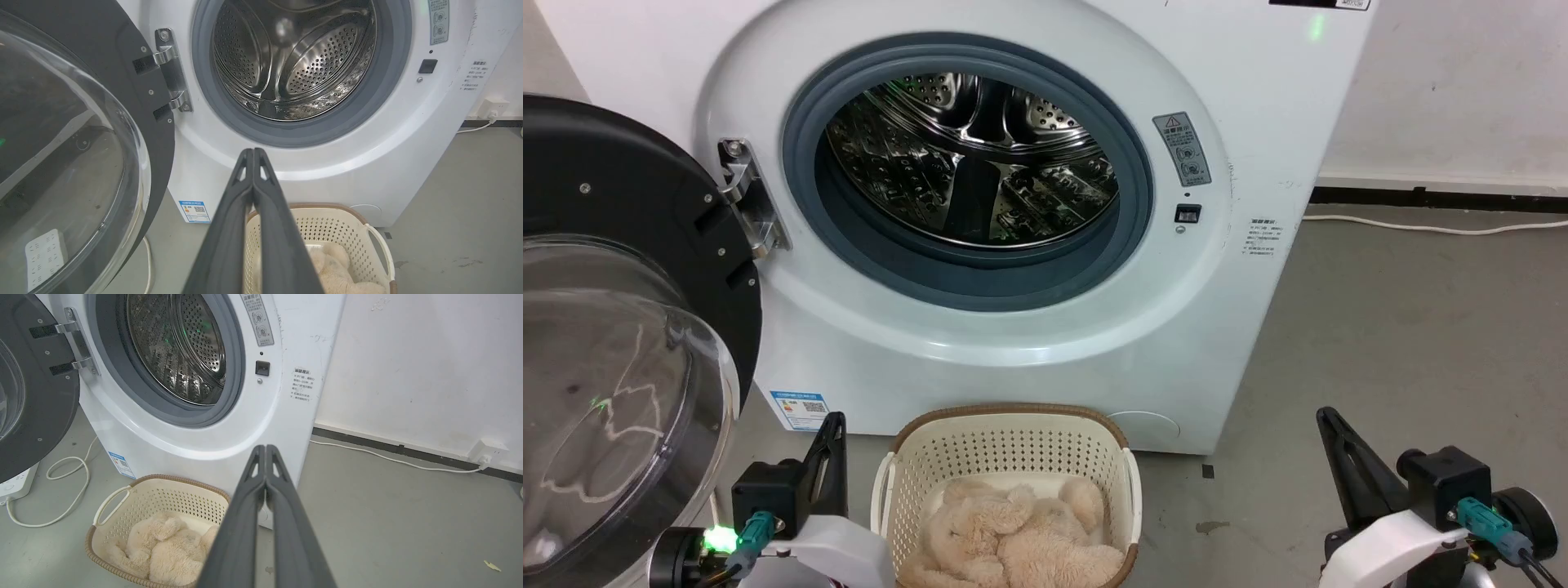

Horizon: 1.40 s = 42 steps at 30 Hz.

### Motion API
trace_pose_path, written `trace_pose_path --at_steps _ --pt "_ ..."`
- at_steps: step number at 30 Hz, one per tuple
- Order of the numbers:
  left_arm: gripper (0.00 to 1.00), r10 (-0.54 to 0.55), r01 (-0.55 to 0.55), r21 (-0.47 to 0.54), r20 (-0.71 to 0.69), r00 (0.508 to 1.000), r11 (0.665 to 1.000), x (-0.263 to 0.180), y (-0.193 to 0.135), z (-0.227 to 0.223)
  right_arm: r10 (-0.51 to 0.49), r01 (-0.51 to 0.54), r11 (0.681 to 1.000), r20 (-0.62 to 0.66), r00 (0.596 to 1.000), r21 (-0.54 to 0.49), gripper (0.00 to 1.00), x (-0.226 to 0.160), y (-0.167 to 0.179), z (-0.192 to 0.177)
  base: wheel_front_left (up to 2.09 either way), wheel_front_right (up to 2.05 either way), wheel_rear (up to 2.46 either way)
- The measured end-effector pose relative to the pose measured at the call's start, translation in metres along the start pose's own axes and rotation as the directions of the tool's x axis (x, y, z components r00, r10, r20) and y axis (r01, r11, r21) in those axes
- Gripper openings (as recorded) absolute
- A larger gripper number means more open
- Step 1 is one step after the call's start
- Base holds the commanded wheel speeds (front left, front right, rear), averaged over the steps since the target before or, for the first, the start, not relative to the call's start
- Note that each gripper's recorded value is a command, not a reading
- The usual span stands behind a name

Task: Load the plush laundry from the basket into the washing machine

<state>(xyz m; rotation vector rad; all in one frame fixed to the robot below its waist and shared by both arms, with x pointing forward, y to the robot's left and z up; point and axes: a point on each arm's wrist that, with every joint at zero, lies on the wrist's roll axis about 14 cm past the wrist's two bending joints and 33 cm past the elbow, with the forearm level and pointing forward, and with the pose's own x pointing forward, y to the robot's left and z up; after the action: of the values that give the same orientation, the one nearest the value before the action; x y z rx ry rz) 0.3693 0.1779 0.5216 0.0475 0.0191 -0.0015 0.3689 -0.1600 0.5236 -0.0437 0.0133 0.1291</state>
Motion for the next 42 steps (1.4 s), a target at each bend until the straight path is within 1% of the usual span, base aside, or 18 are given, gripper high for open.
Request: trace_pose_path --at_steps 1,2,18,27,35,42 --pt "0.00 0.000 0.000 0.000 0.000 1.000 1.000 0.000 0.000 0.000 0.000 0.000 1.000 0.000 1.000 0.000 0.00 0.000 0.000 0.000 0.00 0.00 0.00" --pt "1.00 0.000 0.000 0.000 -0.001 1.000 1.000 0.000 0.000 0.000 0.001 -0.001 1.000 0.000 1.000 0.000 1.00 0.000 0.000 0.000 0.00 0.00 0.00" --pt "1.00 -0.016 0.016 -0.030 -0.002 1.000 0.999 0.000 -0.007 -0.004 -0.003 0.002 0.999 0.006 1.000 0.034 1.00 -0.001 -0.001 -0.003 0.00 0.00 0.00" --pt "1.00 -0.042 0.040 -0.054 -0.038 0.998 0.998 0.002 -0.017 -0.016 -0.009 0.008 0.998 0.005 1.000 0.063 1.00 -0.001 -0.002 -0.007 0.00 0.00 0.00" --pt "1.00 -0.079 0.074 -0.073 -0.068 0.994 0.995 0.017 -0.030 -0.025 -0.023 0.023 0.996 -0.008 1.000 0.084 1.00 0.001 -0.007 -0.015 0.00 0.00 0.00" --pt "1.00 -0.125 0.113 -0.089 -0.143 0.982 0.990 0.033 -0.044 -0.047 -0.041 0.043 0.993 -0.021 0.999 0.107 1.00 0.004 -0.013 -0.023 0.00 0.00 0.00"
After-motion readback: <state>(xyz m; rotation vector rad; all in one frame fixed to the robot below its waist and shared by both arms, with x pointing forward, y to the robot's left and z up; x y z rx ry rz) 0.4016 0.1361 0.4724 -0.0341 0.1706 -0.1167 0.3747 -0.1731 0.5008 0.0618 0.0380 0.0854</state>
